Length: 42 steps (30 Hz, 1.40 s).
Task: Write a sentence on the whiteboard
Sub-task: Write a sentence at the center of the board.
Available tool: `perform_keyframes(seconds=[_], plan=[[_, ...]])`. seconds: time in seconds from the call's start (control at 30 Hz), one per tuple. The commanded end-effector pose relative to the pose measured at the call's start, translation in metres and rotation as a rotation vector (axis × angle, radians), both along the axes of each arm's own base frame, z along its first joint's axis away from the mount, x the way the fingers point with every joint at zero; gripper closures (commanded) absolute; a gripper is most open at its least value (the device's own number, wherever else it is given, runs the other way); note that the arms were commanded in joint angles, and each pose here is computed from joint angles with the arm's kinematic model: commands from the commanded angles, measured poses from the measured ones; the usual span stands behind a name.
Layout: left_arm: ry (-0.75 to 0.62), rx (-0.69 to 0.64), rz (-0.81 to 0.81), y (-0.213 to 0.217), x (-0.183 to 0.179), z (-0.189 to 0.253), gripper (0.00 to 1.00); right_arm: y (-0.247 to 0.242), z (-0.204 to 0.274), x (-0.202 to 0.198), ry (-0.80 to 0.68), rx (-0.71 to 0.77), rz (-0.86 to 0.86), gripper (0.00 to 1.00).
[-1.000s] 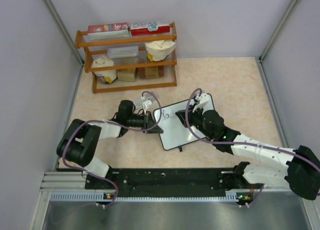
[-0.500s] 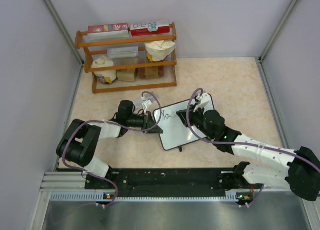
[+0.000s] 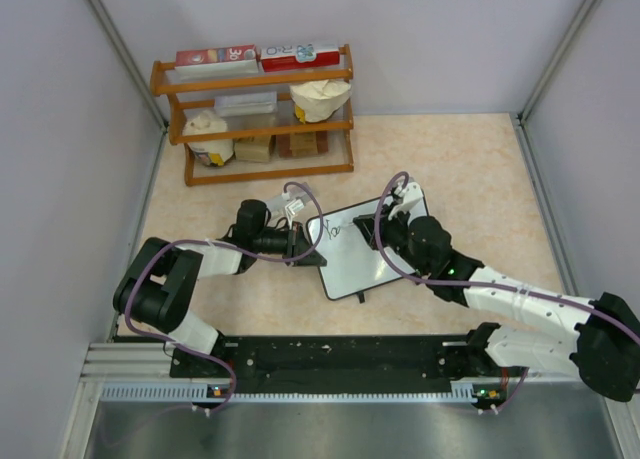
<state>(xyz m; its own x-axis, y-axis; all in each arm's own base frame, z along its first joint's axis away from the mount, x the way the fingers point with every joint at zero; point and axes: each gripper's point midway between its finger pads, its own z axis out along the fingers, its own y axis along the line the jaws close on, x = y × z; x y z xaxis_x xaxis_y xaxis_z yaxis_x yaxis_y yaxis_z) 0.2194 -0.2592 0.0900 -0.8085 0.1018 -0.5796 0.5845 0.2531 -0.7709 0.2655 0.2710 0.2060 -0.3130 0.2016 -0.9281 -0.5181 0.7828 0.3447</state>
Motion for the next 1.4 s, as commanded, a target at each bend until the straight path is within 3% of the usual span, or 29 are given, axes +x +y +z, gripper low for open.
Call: perform_keyframes(seconds=[0.0, 1.37], plan=[[-0.017, 0.005, -0.02, 0.0, -0.004, -0.003, 1.0, 0.005, 0.035, 0.009, -0.063, 0.073, -0.004, 1.0], [-0.014, 0.005, -0.021, 0.001, -0.005, -0.004, 1.0, -0.006, -0.015, -0.005, 0.038, -0.016, 0.02, 1.0]])
